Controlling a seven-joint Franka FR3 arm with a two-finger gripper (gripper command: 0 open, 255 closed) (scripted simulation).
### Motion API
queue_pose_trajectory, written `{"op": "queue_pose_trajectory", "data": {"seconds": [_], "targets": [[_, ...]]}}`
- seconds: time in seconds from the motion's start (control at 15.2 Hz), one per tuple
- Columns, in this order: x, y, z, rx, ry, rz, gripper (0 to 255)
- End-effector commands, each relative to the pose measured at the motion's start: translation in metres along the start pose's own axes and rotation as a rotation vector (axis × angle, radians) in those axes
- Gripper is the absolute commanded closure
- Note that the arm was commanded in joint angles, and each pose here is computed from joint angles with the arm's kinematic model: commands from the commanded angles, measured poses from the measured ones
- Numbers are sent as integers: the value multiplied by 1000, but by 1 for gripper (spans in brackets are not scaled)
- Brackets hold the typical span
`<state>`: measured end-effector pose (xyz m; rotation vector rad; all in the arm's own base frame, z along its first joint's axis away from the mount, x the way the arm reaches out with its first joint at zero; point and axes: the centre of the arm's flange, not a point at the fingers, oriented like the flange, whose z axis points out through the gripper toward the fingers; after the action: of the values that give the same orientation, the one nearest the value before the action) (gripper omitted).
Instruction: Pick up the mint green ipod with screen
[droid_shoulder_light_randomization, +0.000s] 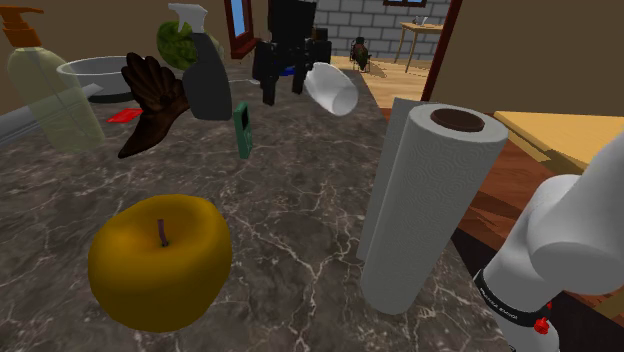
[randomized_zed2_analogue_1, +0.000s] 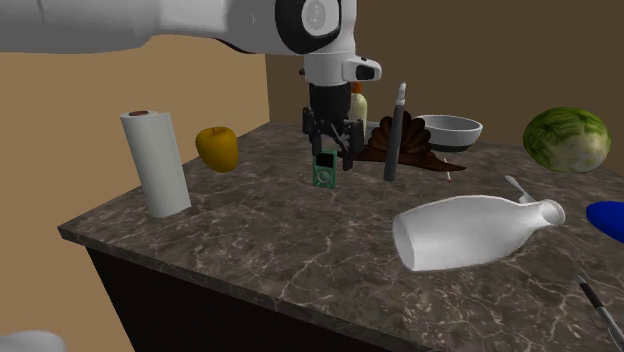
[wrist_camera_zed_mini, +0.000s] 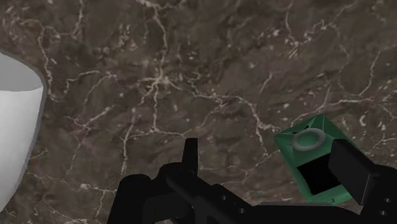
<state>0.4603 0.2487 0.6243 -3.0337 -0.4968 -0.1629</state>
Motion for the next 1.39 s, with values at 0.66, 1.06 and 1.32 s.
{"op": "queue_pose_trajectory", "data": {"seconds": [0.66,1.06,1.32], "targets": [[48,-72,30,-12,12,-148,0],[46,-72,44,-12,13,-148,255],[46,-72,44,-12,13,-148,255]]}}
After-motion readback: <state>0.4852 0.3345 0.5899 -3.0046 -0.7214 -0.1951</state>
